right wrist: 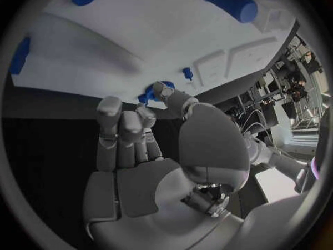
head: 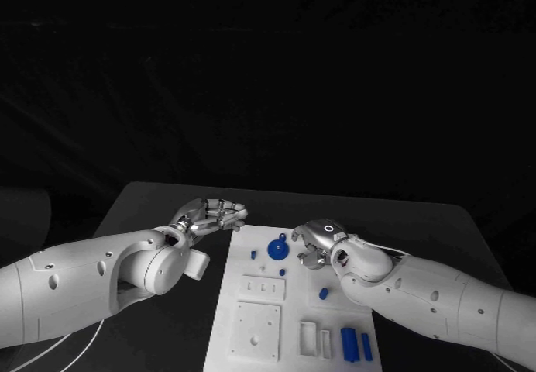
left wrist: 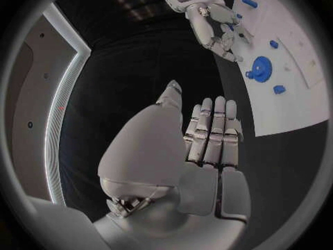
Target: Assemble the parts on the task board
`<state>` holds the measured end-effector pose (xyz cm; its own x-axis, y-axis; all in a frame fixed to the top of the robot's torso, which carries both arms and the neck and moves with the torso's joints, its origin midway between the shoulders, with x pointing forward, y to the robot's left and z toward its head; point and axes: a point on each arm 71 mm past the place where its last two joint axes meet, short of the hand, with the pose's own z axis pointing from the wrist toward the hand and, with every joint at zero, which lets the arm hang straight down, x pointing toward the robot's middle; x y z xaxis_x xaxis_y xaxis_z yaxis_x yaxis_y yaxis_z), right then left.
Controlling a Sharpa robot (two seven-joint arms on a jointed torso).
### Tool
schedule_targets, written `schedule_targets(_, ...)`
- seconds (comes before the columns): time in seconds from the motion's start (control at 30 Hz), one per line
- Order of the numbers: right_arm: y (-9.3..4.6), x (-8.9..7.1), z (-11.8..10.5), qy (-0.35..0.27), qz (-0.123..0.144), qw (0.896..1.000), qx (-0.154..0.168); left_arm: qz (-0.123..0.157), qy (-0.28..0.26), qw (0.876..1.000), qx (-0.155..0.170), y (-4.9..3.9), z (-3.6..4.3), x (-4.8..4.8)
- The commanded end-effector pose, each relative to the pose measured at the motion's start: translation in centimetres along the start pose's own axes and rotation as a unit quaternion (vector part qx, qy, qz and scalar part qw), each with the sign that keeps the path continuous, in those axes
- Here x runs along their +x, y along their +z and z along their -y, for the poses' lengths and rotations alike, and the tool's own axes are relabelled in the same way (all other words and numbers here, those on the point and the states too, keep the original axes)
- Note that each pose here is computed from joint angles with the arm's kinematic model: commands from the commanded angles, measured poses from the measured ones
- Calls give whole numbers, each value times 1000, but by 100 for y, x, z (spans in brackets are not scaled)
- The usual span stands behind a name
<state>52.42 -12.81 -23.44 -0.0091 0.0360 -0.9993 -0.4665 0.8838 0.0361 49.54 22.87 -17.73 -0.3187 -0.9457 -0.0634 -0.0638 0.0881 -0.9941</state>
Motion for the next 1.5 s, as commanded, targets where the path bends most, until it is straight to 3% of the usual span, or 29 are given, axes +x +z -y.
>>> schedule_targets(0.03,-52,-113,39,59,31,998,-13,-4,1,1000,7,-2,20,7)
schedule_targets(0.2,-168,-279,275,130,36,990,-39,1,2,1000,9,-9,20,-28)
schedule_targets(0.3,-236,-362,486,135,43,988,-58,7,4,1000,14,-11,27,-33)
schedule_targets(0.43,-344,-379,816,159,43,986,-36,4,3,1000,13,-6,23,-25)
schedule_targets(0.73,-463,-328,1236,182,32,983,8,3,2,1000,12,-1,11,-28)
schedule_targets(1.2,-631,-56,1503,173,-5,984,50,-10,-6,1000,6,-7,-9,-1)
schedule_targets(1.5,-650,154,1497,174,-19,983,60,-10,-6,1000,5,-3,-13,-15)
